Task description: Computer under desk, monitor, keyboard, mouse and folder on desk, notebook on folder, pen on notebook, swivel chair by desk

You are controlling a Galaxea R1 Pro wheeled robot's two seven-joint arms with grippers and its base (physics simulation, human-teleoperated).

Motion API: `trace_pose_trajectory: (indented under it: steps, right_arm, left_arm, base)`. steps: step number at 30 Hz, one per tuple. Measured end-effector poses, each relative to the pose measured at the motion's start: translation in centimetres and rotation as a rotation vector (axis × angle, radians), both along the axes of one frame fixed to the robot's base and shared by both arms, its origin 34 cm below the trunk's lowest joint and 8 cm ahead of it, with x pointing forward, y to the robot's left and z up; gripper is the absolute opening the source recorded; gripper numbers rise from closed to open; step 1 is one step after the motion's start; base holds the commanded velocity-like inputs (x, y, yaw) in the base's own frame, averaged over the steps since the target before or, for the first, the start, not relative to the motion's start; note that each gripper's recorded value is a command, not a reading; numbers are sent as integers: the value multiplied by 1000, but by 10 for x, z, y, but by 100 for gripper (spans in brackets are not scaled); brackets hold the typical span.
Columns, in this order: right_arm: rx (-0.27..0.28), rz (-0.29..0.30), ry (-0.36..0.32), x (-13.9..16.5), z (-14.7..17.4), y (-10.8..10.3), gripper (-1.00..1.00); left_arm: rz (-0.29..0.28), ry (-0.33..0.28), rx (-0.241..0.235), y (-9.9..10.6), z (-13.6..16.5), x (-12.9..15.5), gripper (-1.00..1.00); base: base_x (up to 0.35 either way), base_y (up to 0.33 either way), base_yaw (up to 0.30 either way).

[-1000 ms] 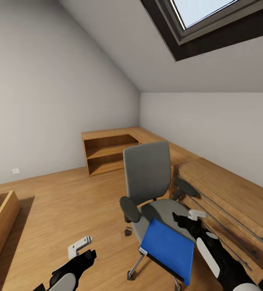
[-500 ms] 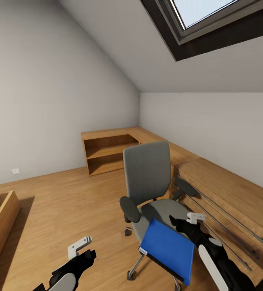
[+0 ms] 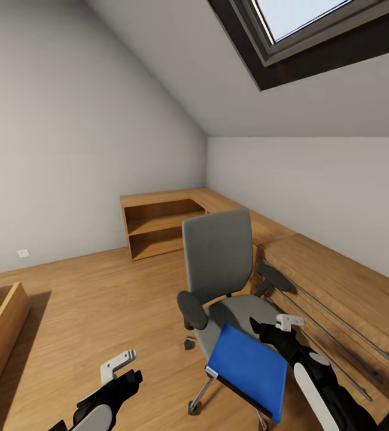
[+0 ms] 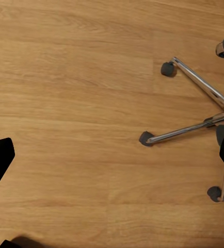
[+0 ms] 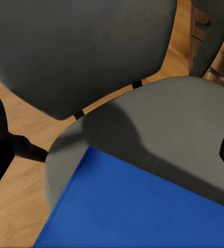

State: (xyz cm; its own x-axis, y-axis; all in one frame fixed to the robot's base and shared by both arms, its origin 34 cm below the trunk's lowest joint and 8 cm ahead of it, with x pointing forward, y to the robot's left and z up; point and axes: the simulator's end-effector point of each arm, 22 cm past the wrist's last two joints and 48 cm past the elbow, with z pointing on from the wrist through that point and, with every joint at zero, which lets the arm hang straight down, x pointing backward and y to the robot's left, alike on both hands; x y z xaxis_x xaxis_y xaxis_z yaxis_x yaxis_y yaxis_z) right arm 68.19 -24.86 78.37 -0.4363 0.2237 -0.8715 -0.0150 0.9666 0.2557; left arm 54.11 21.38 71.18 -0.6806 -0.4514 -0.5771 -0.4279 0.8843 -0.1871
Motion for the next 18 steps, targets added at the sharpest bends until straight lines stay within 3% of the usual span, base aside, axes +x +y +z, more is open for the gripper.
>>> trace_pose_trajectory:
  steps: [8, 14, 18]
  right_arm:
    - [69, -9, -13, 2, 9, 4, 100]
    - [86, -14, -14, 2, 11, 3, 100]
    - [91, -15, -12, 2, 10, 3, 100]
  left_arm:
    - [-2, 0, 0, -1, 0, 0, 100]
    - [-5, -3, 4, -1, 0, 0, 100]
    - [-8, -9, 12, 0, 1, 1, 100]
  base:
    - [0, 0, 0]
    - [-1, 0, 0]
    - [-183, 156, -52]
